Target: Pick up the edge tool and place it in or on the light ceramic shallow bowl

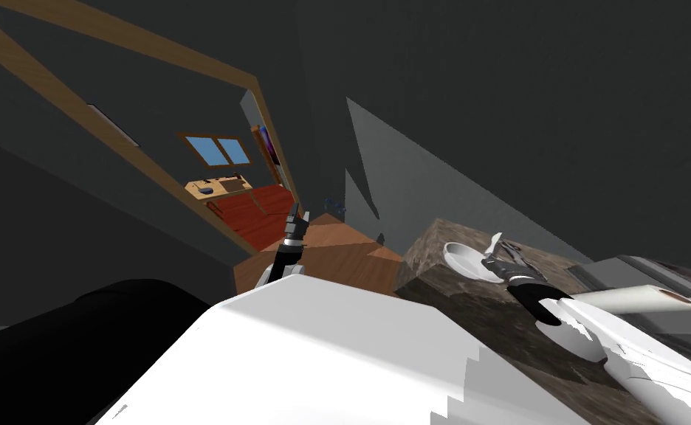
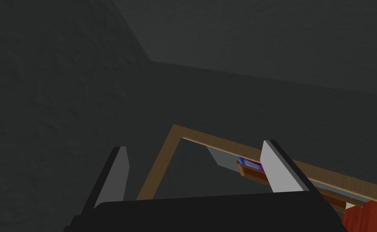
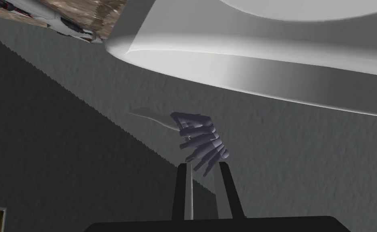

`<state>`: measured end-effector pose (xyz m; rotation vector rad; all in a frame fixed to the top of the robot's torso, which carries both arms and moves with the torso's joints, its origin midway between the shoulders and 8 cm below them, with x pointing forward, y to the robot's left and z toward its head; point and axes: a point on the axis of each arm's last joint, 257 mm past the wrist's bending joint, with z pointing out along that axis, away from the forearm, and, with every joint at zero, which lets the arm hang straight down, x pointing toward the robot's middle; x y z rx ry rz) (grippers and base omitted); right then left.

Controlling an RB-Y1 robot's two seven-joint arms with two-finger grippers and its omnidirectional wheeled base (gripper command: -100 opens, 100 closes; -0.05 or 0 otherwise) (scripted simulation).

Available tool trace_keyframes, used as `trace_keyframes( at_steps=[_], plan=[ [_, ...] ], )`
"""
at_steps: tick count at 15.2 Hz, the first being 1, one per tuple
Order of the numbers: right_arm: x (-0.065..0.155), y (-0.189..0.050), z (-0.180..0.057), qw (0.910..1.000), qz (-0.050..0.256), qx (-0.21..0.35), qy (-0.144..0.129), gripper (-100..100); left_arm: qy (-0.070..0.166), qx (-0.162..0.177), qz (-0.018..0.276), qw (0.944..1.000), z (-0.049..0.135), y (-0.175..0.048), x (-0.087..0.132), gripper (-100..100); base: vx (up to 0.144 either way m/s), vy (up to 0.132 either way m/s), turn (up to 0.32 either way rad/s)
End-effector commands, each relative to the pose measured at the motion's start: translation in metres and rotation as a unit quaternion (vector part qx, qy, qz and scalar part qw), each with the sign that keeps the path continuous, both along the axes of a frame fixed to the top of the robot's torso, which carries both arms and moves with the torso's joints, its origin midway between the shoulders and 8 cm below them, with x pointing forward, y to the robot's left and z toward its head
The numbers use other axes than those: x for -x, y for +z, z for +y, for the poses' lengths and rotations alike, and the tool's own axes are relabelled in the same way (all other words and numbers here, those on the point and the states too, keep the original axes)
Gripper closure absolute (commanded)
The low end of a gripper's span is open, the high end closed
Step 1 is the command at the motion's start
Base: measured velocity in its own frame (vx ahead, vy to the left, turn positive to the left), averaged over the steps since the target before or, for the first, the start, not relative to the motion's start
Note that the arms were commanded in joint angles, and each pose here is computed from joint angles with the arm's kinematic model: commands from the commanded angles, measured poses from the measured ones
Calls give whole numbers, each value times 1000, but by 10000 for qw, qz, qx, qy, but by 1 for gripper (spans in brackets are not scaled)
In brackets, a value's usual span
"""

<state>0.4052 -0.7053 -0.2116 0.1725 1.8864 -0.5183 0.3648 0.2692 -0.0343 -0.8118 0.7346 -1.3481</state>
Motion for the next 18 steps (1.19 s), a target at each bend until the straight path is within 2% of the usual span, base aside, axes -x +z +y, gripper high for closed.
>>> trace_keyframes(
  at_steps=[1,4,5,6,10,18],
  plan=[
    [8,-7,-14,9997,-12,-96,-231,100,0,0,0,10000,0,0,0,0,92,188,-12],
    [20,-14,-29,9984,-30,-214,-518,100,0,0,0,10000,0,0,0,0,80,161,-5],
    [15,-10,-24,9990,-31,-176,-409,100,0,0,0,10000,0,0,0,0,41,87,-16],
    [16,-12,-26,9989,-25,-185,-434,-100,0,-1,0,10000,0,0,0,0,16,34,-9],
    [16,-12,-26,9989,-24,-185,-431,-100,0,-2,0,10000,0,0,0,0,4,8,0],
    [24,34,-49,9991,-15,-205,-362,-100,0,-2,0,10000,0,0,0,0,30,41,-16]
  ],
)
